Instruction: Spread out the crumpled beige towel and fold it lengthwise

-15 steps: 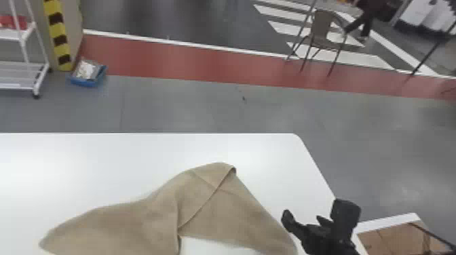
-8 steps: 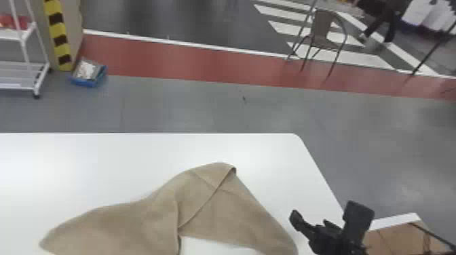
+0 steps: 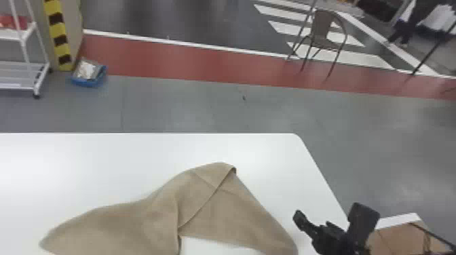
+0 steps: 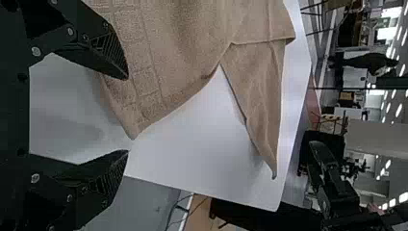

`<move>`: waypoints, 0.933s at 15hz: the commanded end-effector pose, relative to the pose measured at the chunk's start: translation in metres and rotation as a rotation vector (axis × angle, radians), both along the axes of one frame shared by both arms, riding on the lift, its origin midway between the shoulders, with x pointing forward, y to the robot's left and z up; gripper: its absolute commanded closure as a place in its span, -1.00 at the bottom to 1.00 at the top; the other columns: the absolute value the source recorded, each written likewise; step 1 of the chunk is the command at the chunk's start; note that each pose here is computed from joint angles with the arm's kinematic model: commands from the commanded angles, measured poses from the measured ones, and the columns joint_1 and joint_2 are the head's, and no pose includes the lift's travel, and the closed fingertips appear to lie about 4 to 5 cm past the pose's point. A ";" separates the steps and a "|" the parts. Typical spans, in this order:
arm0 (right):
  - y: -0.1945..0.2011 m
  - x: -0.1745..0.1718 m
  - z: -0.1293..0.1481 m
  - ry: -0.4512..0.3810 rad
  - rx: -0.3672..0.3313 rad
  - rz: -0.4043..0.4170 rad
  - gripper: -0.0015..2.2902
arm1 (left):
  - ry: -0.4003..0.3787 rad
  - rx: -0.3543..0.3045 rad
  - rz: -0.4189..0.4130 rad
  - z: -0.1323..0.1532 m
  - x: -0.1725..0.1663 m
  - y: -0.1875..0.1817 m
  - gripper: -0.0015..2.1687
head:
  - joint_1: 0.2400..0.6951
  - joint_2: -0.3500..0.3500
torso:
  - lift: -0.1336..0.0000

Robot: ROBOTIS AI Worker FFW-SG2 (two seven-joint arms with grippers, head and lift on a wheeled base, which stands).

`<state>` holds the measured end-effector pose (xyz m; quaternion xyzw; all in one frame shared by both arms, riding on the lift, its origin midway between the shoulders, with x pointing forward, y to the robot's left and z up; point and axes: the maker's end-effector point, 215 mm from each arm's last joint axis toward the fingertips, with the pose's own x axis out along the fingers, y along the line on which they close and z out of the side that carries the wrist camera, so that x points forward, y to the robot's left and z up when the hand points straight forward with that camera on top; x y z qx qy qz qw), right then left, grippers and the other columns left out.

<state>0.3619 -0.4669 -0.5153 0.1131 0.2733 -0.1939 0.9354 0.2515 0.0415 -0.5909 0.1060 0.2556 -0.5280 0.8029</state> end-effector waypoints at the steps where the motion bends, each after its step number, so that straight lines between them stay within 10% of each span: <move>1: -0.002 0.000 -0.003 0.002 0.006 -0.008 -0.92 | -0.001 0.002 0.001 -0.002 0.003 0.001 -0.61 | 1.00 -1.00 | 1.00; 8: -0.010 0.001 -0.008 0.001 0.020 -0.025 -0.92 | 0.009 0.010 -0.002 -0.010 0.006 0.001 -0.44 | 1.00 -1.00 | 1.00; 11: -0.010 0.004 -0.008 -0.004 0.024 -0.024 -0.92 | -0.002 0.002 0.010 -0.003 0.013 0.002 0.70 | 1.00 -1.00 | 1.00; 14: -0.011 0.006 -0.008 -0.007 0.026 -0.025 -0.92 | -0.050 -0.016 0.066 0.022 0.034 0.022 0.77 | 1.00 -1.00 | 1.00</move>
